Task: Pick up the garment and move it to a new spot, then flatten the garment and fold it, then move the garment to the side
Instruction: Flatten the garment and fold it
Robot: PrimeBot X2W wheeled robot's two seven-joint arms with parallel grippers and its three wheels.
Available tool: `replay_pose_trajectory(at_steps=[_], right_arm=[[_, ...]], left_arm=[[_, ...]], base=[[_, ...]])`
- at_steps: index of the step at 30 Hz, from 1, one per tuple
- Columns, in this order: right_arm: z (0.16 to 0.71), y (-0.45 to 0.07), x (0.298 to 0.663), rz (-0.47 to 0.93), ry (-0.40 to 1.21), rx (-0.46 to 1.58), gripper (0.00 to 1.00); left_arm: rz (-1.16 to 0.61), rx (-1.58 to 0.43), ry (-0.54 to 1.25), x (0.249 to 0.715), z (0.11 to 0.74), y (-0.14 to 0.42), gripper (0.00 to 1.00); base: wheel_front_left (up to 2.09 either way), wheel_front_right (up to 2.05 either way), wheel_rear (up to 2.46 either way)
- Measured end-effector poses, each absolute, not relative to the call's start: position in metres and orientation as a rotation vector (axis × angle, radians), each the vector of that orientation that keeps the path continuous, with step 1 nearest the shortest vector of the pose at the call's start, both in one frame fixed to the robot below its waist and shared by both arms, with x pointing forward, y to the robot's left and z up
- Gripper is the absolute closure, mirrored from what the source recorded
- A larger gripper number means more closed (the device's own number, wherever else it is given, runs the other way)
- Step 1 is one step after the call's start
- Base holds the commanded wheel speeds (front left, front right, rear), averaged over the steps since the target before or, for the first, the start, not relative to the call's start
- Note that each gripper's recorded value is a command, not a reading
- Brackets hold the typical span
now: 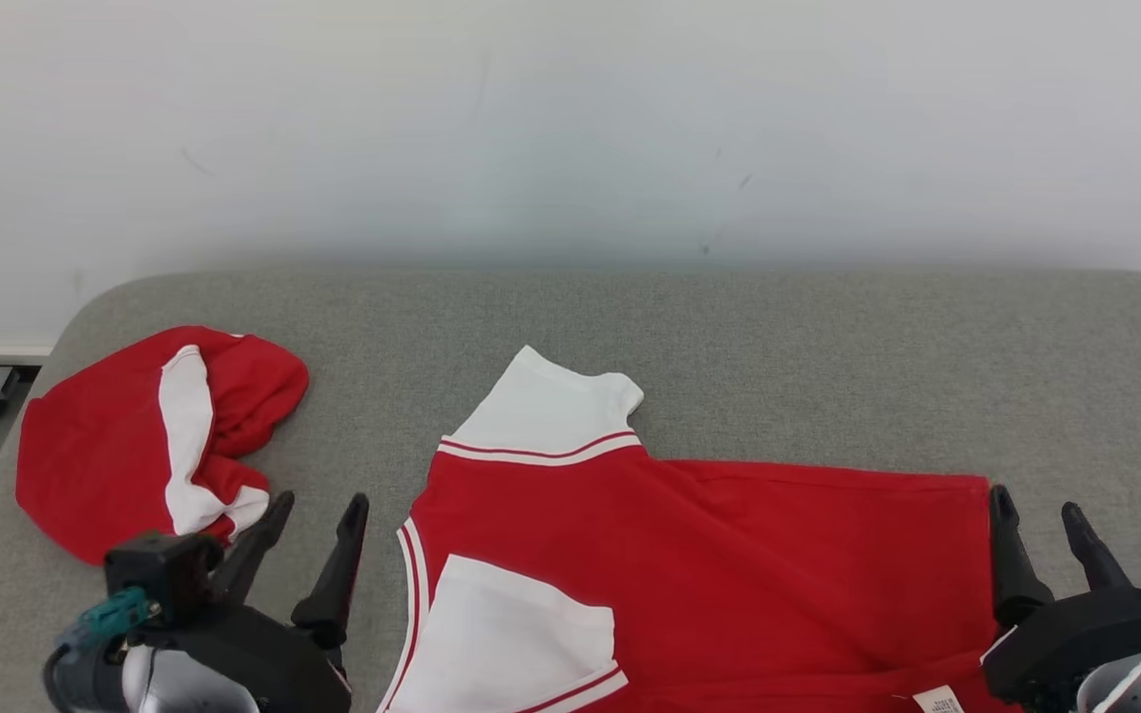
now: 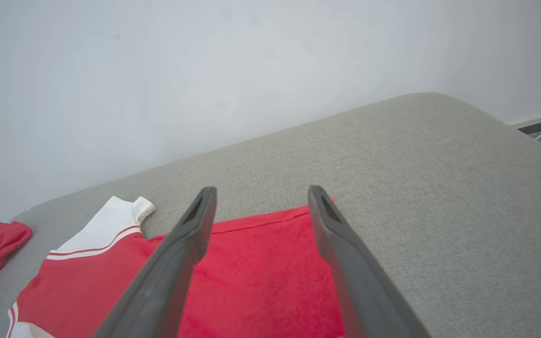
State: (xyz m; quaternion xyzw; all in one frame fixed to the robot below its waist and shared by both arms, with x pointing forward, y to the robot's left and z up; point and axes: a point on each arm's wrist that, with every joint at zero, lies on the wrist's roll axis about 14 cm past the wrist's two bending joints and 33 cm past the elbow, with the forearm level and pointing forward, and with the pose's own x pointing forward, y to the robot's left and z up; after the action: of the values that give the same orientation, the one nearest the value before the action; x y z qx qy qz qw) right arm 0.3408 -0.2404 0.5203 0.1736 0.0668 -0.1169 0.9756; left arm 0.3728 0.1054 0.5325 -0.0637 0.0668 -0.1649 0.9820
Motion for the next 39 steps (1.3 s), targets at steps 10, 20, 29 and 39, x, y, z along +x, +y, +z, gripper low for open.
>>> replay_pose_trajectory(at_steps=[10, 20, 29, 39], right_arm=[[0.538, -0.227, 0.341, -0.179, -0.007, 0.332, 0.00], [0.529, -0.207, 0.341, -0.090, -0.024, 0.309, 0.00], [0.524, -0.206, 0.341, -0.083, -0.034, 0.283, 0.00], [0.517, -0.204, 0.342, -0.077, -0.033, 0.284, 0.00]], left_arm=[[-0.299, -0.212, -0.020, 0.369, 0.556, 0.100, 0.00], [-0.192, -0.192, 0.097, 0.360, 0.509, 0.128, 0.00], [-0.180, -0.175, 0.102, 0.357, 0.504, 0.130, 0.00], [-0.175, -0.161, 0.110, 0.358, 0.501, 0.132, 0.00]], base=[[0.00, 0.00, 0.00], [0.00, 0.00, 0.00], [0.00, 0.00, 0.00], [0.00, 0.00, 0.00]])
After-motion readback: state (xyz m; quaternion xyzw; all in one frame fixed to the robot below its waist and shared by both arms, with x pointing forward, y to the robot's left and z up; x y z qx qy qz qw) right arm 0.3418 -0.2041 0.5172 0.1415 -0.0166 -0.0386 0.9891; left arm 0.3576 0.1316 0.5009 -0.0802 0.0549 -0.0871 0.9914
